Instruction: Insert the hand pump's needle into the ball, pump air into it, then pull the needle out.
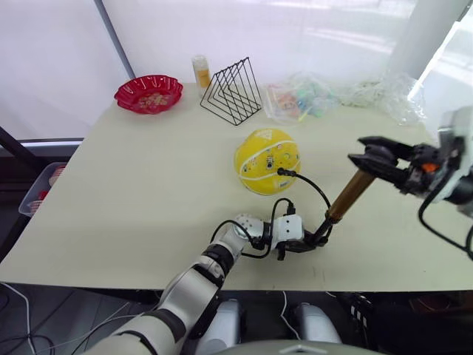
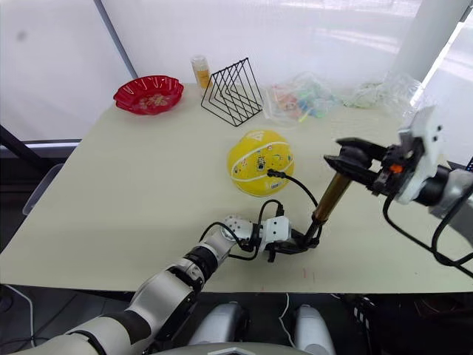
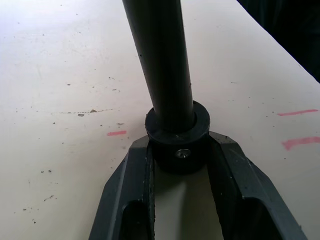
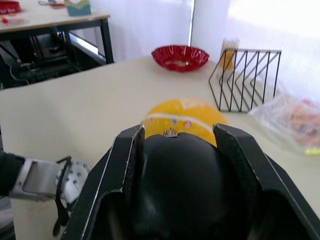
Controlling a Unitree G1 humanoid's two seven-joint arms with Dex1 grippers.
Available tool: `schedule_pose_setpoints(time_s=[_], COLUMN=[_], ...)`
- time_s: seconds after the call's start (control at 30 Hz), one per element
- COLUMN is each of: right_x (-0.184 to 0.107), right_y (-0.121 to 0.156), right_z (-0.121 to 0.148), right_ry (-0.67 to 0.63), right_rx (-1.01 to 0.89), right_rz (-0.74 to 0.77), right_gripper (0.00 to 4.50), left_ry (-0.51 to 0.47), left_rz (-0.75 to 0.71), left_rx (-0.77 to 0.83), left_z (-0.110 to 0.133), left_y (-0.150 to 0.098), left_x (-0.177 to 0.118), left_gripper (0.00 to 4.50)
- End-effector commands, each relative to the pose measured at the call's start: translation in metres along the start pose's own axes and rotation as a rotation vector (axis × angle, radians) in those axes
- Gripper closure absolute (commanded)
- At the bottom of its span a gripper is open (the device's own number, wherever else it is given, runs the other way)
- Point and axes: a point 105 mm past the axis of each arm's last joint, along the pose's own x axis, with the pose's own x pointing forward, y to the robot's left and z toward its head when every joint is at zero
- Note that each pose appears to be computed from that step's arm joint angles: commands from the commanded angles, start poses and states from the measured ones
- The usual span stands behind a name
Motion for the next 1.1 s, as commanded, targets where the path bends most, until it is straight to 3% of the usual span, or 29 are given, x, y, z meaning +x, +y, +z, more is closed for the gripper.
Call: schedule_pose_setpoints(time_s=[0.03, 0.13, 0.37, 0.5, 0.63, 0.7, 0.83, 1.1], right_x=[-0.003, 0.0, 0.003, 0.002, 0.006, 0.008, 0.008, -0.015], right_y=[0.001, 0.004, 0.014, 0.025, 0.034, 0.034, 0.008, -0.021], right_z=[0.017, -0.023, -0.118, -0.154, -0.172, -0.163, -0.1, -0.005], right_ry=[-0.054, 0.077, 0.215, 0.267, 0.255, 0.224, 0.06, -0.064], right_rx=[-0.066, -0.033, 0.101, 0.138, 0.162, 0.136, 0.057, -0.044], right_rz=[-0.04, -0.039, -0.073, -0.075, -0.082, -0.064, -0.101, -0.115], right_gripper=[2.68, 2.68, 2.68, 2.68, 2.68, 2.68, 2.68, 2.68], left_ry=[0.276, 0.28, 0.276, 0.273, 0.272, 0.271, 0.265, 0.261], left_rz=[-0.216, -0.218, -0.213, -0.21, -0.212, -0.212, -0.209, -0.221], left_rx=[-0.186, -0.187, -0.186, -0.186, -0.184, -0.183, -0.182, -0.179], left_z=[-0.072, -0.072, -0.07, -0.07, -0.069, -0.069, -0.067, -0.065], left_y=[-0.06, -0.059, -0.056, -0.055, -0.055, -0.055, -0.053, -0.053], left_x=[-0.014, -0.014, -0.015, -0.016, -0.017, -0.017, -0.017, -0.016], left_gripper=[3.5, 3.5, 3.5, 3.5, 3.5, 3.5, 3.5, 3.5])
